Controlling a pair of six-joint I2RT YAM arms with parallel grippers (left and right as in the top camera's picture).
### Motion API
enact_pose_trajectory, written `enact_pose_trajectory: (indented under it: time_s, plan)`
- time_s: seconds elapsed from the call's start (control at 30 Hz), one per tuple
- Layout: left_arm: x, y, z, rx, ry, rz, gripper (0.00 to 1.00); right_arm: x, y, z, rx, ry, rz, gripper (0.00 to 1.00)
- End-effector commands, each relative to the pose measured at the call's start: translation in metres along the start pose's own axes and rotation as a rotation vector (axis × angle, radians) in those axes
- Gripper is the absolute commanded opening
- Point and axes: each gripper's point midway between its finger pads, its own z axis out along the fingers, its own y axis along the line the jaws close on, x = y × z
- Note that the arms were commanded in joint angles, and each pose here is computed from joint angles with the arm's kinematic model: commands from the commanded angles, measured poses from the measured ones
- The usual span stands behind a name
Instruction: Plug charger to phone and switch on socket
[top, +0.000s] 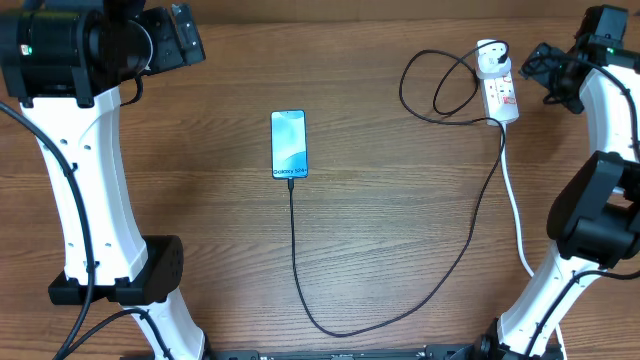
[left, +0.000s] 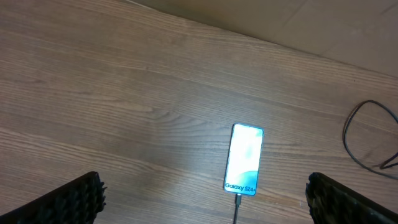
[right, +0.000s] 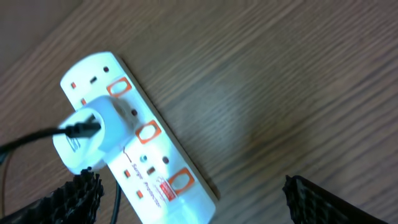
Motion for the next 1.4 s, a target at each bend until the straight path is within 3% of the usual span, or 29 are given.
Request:
enact_pose_trajectory:
  time_s: [0.0, 1.37]
  plan:
    - [-0.002, 0.002, -0.007, -0.006, -0.020, 0.002, 1.00, -0.004, 0.002, 0.012, 0.003, -0.014, 0.032, 0.94]
    - [-0.002, 0.002, -0.007, -0.006, -0.020, 0.002, 1.00, 0.006, 0.001, 0.081, 0.092, -0.061, 0.009, 1.00]
